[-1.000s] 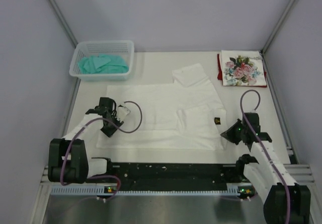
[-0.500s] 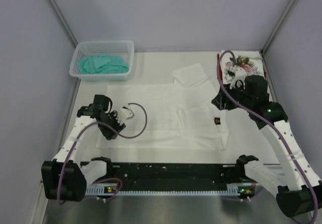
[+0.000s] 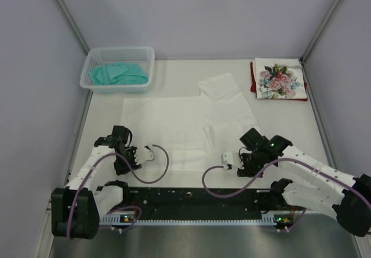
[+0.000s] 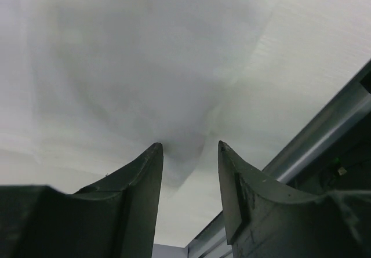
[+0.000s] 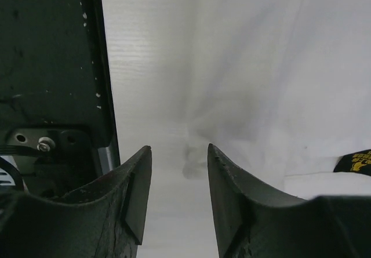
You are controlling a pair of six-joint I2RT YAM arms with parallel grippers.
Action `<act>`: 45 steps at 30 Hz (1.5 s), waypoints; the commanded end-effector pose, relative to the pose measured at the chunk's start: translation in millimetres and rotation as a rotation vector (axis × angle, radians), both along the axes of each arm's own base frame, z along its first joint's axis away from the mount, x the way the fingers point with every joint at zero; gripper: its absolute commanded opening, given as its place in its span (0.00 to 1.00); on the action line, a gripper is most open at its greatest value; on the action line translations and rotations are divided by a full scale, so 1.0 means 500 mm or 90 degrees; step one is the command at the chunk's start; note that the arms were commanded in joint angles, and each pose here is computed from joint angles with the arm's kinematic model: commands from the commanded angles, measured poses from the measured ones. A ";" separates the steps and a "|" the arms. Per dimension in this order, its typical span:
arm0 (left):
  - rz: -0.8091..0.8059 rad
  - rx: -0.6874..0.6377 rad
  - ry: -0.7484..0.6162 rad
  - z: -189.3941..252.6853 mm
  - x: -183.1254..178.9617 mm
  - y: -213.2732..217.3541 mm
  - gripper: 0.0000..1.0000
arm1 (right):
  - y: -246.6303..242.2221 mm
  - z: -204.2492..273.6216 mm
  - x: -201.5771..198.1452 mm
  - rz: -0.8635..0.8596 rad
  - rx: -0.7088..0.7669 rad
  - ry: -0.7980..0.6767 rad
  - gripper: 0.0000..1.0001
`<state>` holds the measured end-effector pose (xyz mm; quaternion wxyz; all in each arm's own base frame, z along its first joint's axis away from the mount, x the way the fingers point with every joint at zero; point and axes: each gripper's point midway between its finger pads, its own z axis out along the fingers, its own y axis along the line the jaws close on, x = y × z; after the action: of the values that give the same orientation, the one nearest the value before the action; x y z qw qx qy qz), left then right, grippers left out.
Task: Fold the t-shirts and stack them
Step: Fold the flattened tshirt in 1/3 of the way
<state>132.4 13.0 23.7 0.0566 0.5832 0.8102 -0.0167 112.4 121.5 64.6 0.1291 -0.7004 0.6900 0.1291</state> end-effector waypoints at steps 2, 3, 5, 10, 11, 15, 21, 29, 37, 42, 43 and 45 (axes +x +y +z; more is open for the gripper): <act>-0.019 -0.019 -0.074 -0.005 0.053 -0.013 0.42 | -0.026 -0.042 0.056 0.079 -0.044 -0.141 0.43; -0.021 -0.025 -0.072 -0.009 0.051 -0.016 0.40 | -0.027 -0.048 0.060 0.081 -0.052 -0.143 0.43; -0.028 -0.032 -0.068 -0.017 0.047 -0.021 0.35 | -0.036 -0.061 0.061 0.078 -0.074 -0.141 0.46; -0.042 -0.034 -0.058 -0.035 0.037 -0.021 0.17 | -0.055 -0.111 0.022 0.131 -0.114 -0.113 0.39; -0.043 -0.035 -0.060 -0.037 0.037 -0.022 0.08 | -0.059 -0.115 0.019 0.134 -0.121 -0.111 0.36; -0.049 -0.043 -0.060 -0.033 0.037 -0.027 0.00 | -0.077 -0.106 0.013 0.143 -0.160 -0.097 0.08; -0.084 -0.066 0.013 0.008 -0.016 -0.037 0.00 | -0.131 -0.049 -0.029 0.201 -0.260 -0.033 0.00; -0.125 -0.068 0.085 0.081 -0.074 -0.033 0.00 | -0.124 0.038 -0.051 0.282 -0.255 0.022 0.00; -0.144 -0.039 0.117 0.078 -0.095 -0.014 0.22 | -0.121 0.051 -0.055 0.309 -0.260 0.019 0.00; -0.069 0.020 0.033 0.104 -0.016 0.010 0.81 | -0.089 0.081 -0.030 0.259 -0.202 -0.046 0.62; -0.043 0.037 -0.003 0.121 0.018 0.018 0.82 | -0.048 0.104 0.003 0.217 -0.135 -0.108 0.66; 0.014 0.028 -0.106 0.180 0.115 0.011 0.82 | 0.034 0.175 0.070 0.129 0.015 -0.199 0.71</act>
<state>126.0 14.0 70.9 0.0319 0.6361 0.7703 -0.0327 101.2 76.3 88.9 0.0070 -0.8355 0.5493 0.0138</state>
